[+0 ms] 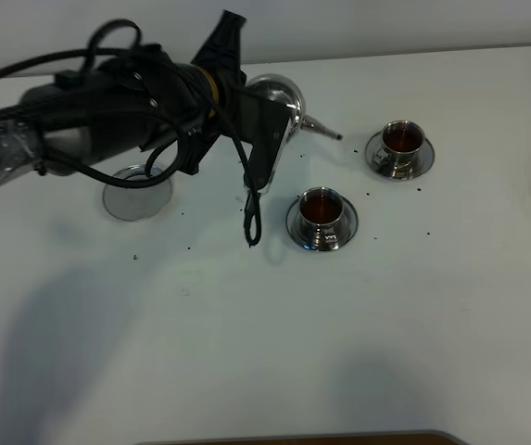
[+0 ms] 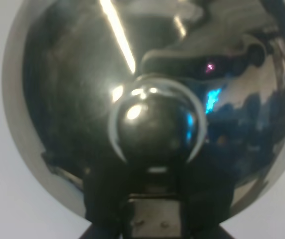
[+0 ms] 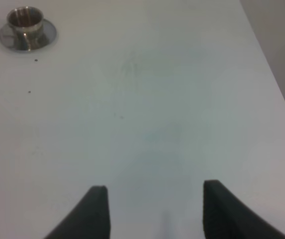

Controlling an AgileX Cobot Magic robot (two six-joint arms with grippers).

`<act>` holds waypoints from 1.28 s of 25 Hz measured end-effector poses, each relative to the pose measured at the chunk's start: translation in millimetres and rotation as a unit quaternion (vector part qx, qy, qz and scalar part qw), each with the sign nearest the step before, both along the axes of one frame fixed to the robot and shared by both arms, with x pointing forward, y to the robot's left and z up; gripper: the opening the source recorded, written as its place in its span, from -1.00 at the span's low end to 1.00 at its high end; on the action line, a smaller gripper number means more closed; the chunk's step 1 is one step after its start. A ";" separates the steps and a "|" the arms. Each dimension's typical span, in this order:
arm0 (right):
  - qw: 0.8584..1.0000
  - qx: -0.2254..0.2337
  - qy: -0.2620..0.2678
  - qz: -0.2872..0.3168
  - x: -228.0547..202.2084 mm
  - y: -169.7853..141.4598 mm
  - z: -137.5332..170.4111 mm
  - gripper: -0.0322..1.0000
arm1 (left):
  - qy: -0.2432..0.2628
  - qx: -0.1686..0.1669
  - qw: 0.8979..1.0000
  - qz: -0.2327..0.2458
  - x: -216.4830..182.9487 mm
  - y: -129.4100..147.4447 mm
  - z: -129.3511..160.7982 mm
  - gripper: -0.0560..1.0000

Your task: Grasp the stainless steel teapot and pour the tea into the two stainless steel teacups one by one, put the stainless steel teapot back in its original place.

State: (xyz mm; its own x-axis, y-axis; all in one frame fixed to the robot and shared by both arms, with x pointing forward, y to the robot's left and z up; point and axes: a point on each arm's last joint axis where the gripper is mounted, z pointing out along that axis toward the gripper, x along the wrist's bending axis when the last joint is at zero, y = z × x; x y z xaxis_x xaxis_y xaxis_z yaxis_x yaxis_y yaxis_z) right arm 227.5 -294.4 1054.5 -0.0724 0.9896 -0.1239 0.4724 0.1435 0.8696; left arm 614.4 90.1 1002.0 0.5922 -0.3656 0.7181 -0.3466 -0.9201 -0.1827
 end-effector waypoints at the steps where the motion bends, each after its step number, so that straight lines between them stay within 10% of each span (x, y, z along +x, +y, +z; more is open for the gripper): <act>1: 1.000 0.000 0.000 0.000 0.0 0.0 0.0 -0.11 | 0.013 -0.019 1.000 0.019 -3.3 1.7 4.3 -0.42; 9: 1.000 0.000 0.000 0.000 0.0 0.0 0.0 -0.11 | 0.179 -0.095 0.963 0.175 -34.8 14.2 10.0 -0.42; 22: 1.000 0.000 0.000 0.000 0.0 0.0 0.0 -0.11 | 0.274 -0.184 0.833 0.445 -54.5 22.3 -0.7 -0.42; 32: 1.000 0.000 0.000 0.000 0.0 0.0 0.0 -0.11 | 0.297 -0.186 0.811 0.468 -43.9 11.5 -41.6 -0.42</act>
